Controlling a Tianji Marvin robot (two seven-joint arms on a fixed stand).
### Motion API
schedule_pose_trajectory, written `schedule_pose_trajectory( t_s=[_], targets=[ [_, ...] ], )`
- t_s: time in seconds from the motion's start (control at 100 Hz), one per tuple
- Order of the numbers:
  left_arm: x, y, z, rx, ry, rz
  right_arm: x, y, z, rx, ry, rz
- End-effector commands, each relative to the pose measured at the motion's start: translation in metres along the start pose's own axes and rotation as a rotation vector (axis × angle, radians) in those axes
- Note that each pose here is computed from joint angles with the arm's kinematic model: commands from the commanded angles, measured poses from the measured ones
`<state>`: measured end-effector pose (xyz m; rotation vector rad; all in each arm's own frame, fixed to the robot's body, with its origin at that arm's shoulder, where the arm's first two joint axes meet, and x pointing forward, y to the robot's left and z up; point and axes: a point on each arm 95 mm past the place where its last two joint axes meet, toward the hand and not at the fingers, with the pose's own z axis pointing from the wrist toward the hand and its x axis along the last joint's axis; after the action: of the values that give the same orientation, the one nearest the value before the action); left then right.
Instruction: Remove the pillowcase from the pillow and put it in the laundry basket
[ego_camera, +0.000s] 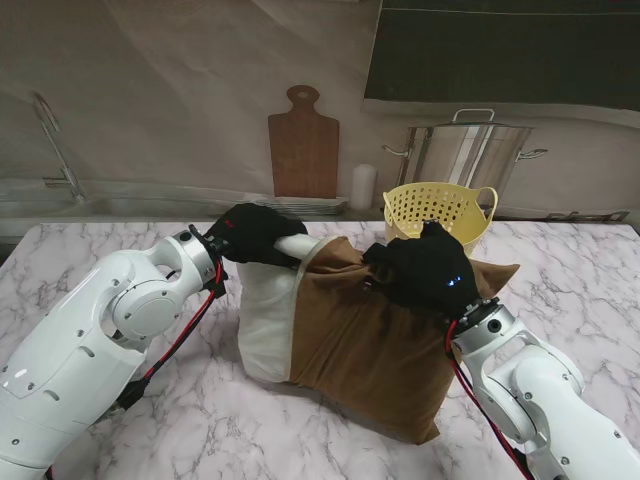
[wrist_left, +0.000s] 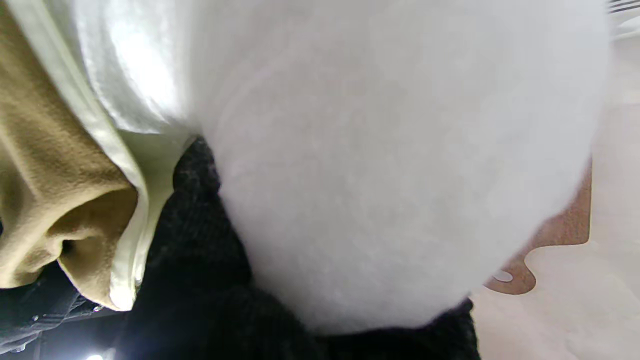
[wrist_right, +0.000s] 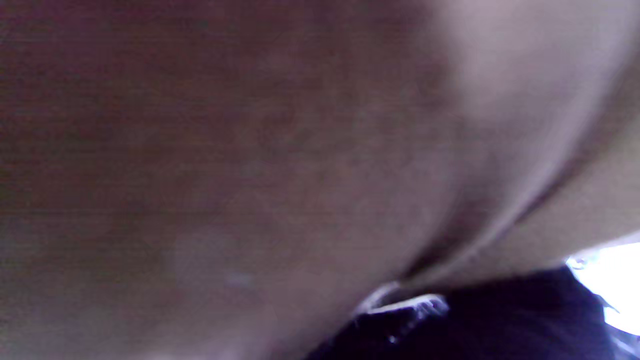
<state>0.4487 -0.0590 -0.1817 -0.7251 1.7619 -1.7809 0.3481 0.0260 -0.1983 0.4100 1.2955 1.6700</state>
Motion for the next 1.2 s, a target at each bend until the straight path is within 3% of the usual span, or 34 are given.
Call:
schedule_pose_trajectory(
  t_s=[0.0,0.19,0.46,0.65,0.79,1.19],
  targets=[
    [-0.013,0.008,-0.006,-0.044,-0.040,0.007,-0.009,0.000,-0.006,-0.011,-0.030,-0.022],
    [-0.019,0.007,-0.008,-0.035,-0.058,0.011,-0.015,0.002,-0.007,-0.075,-0.067,-0.005],
    [-0.025,0.003,-0.014,-0.033,-0.077,0.048,-0.019,-0.001,-0.014,-0.056,-0.079,-0.048],
    [-0.031,-0.002,-0.021,-0.028,-0.099,0.073,-0.027,0.001,-0.023,-0.080,-0.122,-0.062],
    [-0.034,-0.004,-0.024,-0.022,-0.114,0.085,-0.033,0.000,-0.031,-0.055,-0.141,-0.101],
    [-0.042,-0.003,-0.031,-0.031,-0.149,0.087,-0.048,-0.007,-0.062,-0.019,-0.290,-0.141]
  ],
)
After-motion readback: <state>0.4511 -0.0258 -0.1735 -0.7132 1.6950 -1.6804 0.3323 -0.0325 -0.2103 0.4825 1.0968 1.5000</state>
